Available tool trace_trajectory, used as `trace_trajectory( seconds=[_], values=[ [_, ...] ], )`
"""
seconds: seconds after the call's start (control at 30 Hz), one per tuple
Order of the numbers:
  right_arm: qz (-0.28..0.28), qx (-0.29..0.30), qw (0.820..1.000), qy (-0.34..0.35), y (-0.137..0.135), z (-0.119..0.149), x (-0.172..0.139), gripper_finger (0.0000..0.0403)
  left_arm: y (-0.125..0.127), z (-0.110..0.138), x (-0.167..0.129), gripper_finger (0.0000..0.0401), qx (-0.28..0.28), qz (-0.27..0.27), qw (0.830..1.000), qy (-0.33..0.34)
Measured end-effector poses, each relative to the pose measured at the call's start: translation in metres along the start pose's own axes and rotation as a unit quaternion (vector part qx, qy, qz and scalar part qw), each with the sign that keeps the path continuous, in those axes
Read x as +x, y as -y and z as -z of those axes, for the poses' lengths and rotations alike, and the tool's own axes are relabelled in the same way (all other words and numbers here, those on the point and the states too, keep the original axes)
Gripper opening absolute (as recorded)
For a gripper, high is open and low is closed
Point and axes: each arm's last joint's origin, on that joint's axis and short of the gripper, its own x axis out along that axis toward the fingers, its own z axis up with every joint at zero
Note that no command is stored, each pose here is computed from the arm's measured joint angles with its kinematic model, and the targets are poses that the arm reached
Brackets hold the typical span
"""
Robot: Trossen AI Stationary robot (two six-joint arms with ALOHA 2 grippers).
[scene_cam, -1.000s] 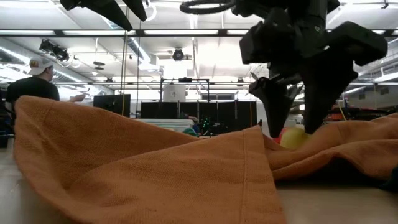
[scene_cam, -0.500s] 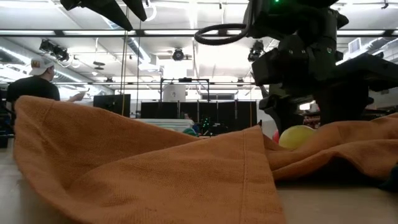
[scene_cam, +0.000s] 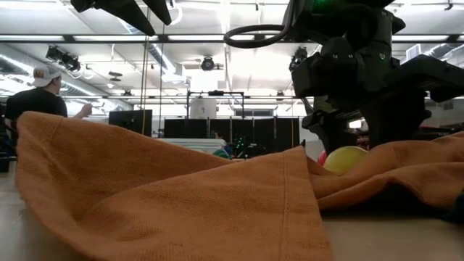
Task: Pick and placing Produce into tupperware
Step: Put the yellow lemon into the transparent bin
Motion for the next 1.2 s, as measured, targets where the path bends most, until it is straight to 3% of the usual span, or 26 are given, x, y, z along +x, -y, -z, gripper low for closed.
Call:
trace_trajectory(
  seconds=[0.57, 0.93, 1.07, 1.2],
  values=[
    [-0.004, 0.047, 0.998, 0.044, -0.0003, -0.0087, -0.0003, 0.0195, -0.0001, -0.0003, 0.0, 0.0193, 0.0, -0.001, 1.0, 0.005],
    [-0.005, 0.052, 0.997, 0.049, -0.0003, -0.0096, -0.0004, 0.0139, -0.0005, -0.0016, 0.0014, 0.019, -0.001, -0.004, 1.0, 0.008],
    [-0.005, 0.059, 0.997, 0.046, -0.0002, -0.009, -0.0003, 0.0149, -0.0005, -0.0016, 0.0014, 0.0193, -0.001, -0.004, 1.0, 0.008],
    [-0.005, 0.06, 0.997, 0.046, -0.0002, -0.009, -0.0002, 0.0187, -0.0005, -0.0015, 0.0013, 0.019, -0.001, -0.004, 1.0, 0.008]
  ],
)
